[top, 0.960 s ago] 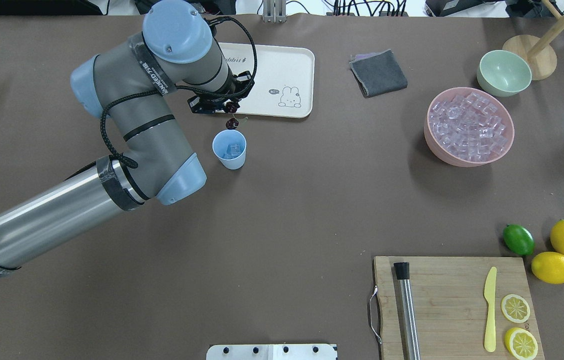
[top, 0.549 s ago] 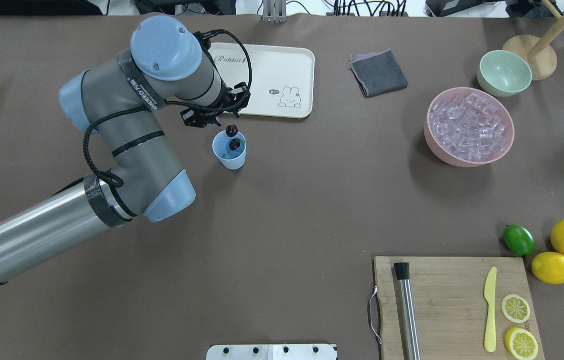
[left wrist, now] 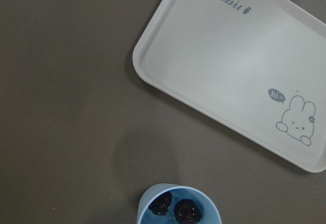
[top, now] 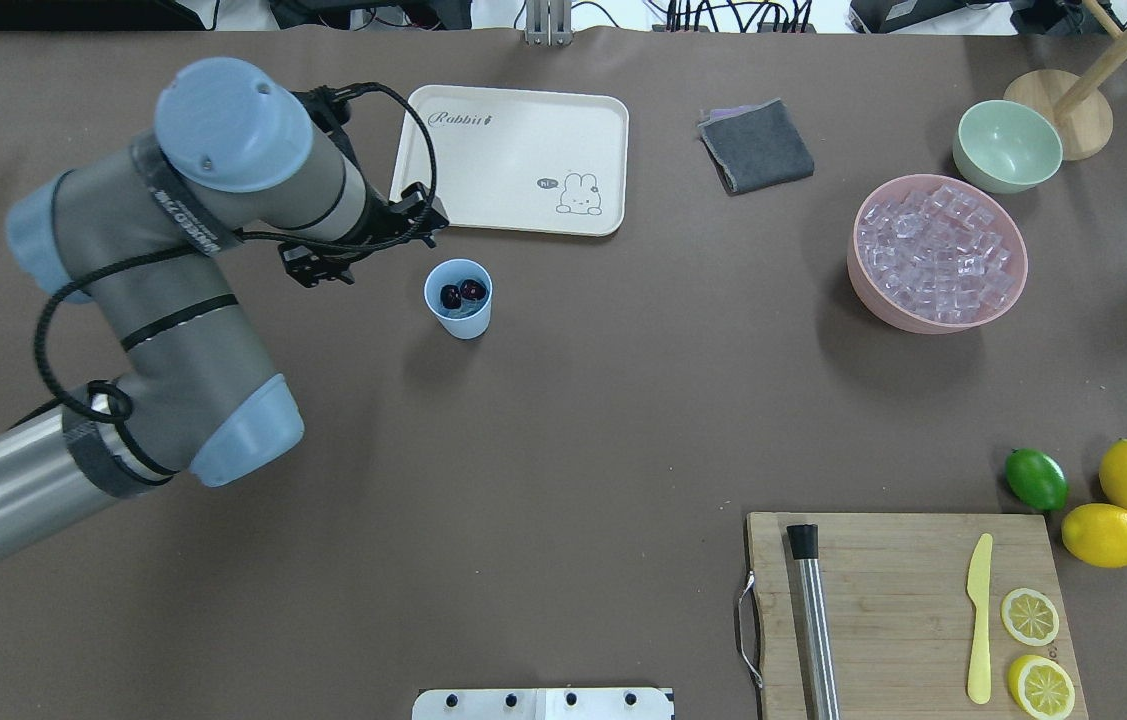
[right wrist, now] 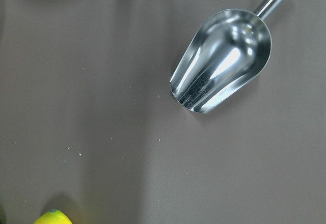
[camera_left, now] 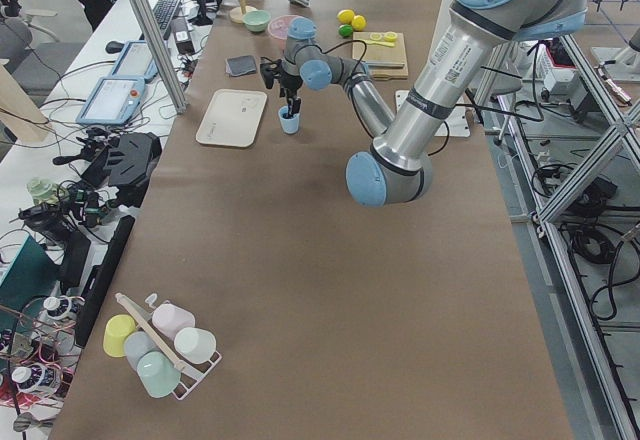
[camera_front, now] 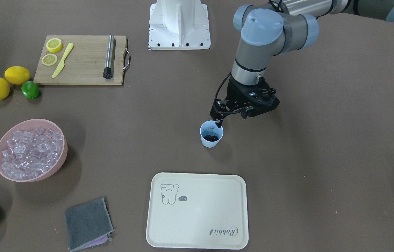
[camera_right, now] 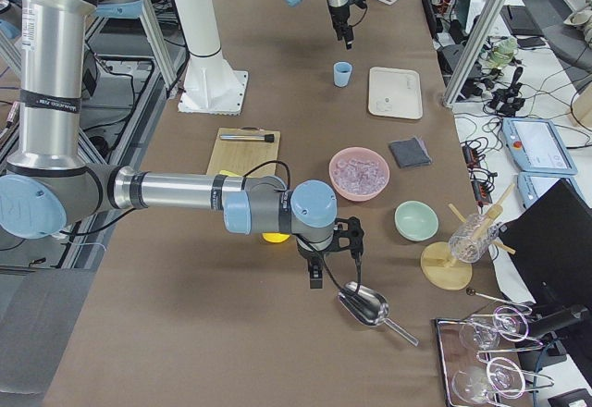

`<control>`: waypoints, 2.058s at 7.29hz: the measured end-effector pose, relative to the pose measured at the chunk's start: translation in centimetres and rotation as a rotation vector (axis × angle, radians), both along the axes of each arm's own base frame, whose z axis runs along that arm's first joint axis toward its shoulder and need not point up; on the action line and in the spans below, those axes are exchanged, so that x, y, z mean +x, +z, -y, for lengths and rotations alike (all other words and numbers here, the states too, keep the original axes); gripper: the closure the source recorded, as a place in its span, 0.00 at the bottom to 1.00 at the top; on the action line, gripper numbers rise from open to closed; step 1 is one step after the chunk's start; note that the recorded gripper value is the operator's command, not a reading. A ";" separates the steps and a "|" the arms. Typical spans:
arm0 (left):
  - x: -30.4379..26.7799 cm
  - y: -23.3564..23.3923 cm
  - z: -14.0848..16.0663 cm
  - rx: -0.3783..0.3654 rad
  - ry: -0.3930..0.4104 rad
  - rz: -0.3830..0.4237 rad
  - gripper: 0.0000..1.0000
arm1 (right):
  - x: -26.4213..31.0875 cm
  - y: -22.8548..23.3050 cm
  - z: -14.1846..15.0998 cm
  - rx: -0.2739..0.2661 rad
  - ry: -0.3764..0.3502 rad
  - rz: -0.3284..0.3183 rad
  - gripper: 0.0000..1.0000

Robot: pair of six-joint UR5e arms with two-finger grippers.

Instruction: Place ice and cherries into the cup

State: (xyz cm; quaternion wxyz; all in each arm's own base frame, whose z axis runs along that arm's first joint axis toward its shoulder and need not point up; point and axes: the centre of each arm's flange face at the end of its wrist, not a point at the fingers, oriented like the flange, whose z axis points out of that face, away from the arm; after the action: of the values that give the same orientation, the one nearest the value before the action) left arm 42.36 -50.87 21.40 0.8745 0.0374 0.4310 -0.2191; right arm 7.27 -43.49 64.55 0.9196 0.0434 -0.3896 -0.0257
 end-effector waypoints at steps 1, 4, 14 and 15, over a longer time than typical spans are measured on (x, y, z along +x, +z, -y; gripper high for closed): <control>-3.9 1.4 0.8 0.016 0.038 0.050 0.02 | 0.0 -0.1 0.1 0.002 0.001 0.000 0.00; -21.6 11.2 6.5 0.083 0.201 0.144 0.02 | 0.0 -0.4 0.2 0.005 0.002 0.005 0.00; -56.3 41.6 -7.8 0.219 0.324 0.171 0.02 | -0.3 -1.3 0.5 0.019 0.000 0.019 0.01; -56.9 42.3 -4.8 0.212 0.325 0.169 0.02 | -0.3 -1.4 0.6 0.018 0.001 0.020 0.00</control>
State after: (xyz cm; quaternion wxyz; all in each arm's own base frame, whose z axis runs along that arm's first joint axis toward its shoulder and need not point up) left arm -14.50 -46.04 63.74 0.9226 0.0775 0.3772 -0.0247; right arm 6.96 -44.06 63.19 0.9153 0.0521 -0.3983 -0.0282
